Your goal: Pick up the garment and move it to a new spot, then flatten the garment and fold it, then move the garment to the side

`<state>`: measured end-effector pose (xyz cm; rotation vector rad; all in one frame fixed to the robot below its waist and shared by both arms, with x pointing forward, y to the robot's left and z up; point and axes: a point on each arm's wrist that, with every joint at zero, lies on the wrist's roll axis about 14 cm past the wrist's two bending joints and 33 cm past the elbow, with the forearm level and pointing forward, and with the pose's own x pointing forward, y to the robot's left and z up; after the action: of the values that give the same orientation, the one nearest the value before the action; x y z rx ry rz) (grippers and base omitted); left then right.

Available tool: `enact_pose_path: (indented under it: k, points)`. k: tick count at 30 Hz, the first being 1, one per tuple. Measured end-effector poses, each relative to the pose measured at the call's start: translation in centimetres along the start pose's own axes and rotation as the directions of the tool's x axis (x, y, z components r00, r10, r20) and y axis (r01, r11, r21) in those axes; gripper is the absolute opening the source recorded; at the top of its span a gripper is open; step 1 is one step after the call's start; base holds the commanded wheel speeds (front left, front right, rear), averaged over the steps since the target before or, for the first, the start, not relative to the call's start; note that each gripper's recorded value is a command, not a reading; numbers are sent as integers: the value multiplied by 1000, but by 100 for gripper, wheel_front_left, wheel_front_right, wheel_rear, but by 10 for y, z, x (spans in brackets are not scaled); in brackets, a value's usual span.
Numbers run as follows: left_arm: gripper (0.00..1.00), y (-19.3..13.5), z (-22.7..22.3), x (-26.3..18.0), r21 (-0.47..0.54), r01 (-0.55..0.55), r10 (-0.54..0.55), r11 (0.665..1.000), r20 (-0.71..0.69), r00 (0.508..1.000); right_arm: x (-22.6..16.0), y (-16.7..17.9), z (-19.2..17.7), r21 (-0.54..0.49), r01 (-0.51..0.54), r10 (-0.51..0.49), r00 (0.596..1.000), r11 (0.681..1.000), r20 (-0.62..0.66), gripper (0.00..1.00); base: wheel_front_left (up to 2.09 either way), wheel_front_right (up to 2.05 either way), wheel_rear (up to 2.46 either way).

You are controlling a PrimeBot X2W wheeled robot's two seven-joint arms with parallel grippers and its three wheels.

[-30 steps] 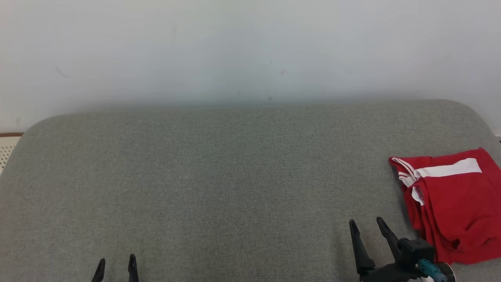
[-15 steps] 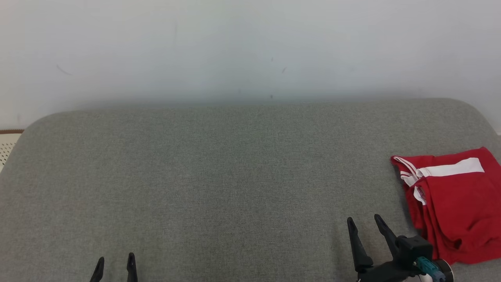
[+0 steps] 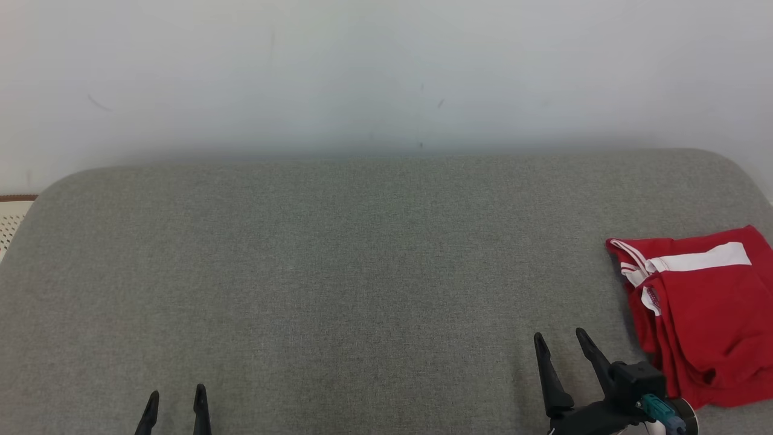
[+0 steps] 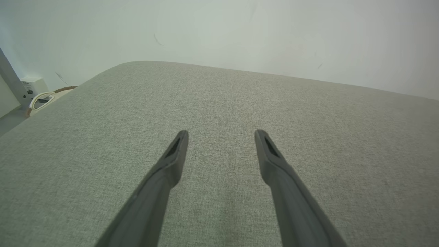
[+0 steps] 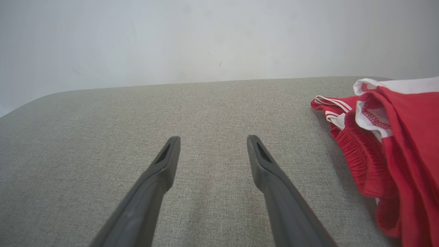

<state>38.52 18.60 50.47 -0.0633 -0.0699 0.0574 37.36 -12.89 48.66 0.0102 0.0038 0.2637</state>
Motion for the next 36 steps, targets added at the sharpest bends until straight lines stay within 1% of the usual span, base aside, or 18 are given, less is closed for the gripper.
enact_pose_path:
  k: [21, 23, 24, 28, 30, 36]
  points:
    - [100, 5, -1, 2, -7, -9, 9, 1000, -1, 1000, 7, 3, 1, 3, -12, 12, 1000, 1000, 4, 100, 0, 0, 0]
    - [100, 3, 0, 2, -27, 7, -7, 1000, 2, 1000, 7, 4, 1, 3, -14, 14, 1000, 1000, 4, 100, 0, 0, 0]
    - [0, 2, -1, 2, -30, 10, -10, 999, -3, 1000, 7, 4, -1, 4, -14, 14, 1000, 1000, -3, 0, 0, 0, 0]
    - [0, 2, -18, -5, -36, 4, -6, 999, -57, 998, -4, 5, -21, 20, -5, 6, 998, 1000, -63, 0, 0, 0, 0]
    - [0, 3, -21, -6, -47, -2, -1, 999, -73, 997, -6, 4, -25, 34, 1, 1, 997, 999, -75, 0, 0, 0, 0]
    - [0, 10, -28, -8, -162, -46, 28, 986, -111, 993, -5, -6, -23, 153, 59, -47, 996, 987, -79, 0, 0, 0, 0]
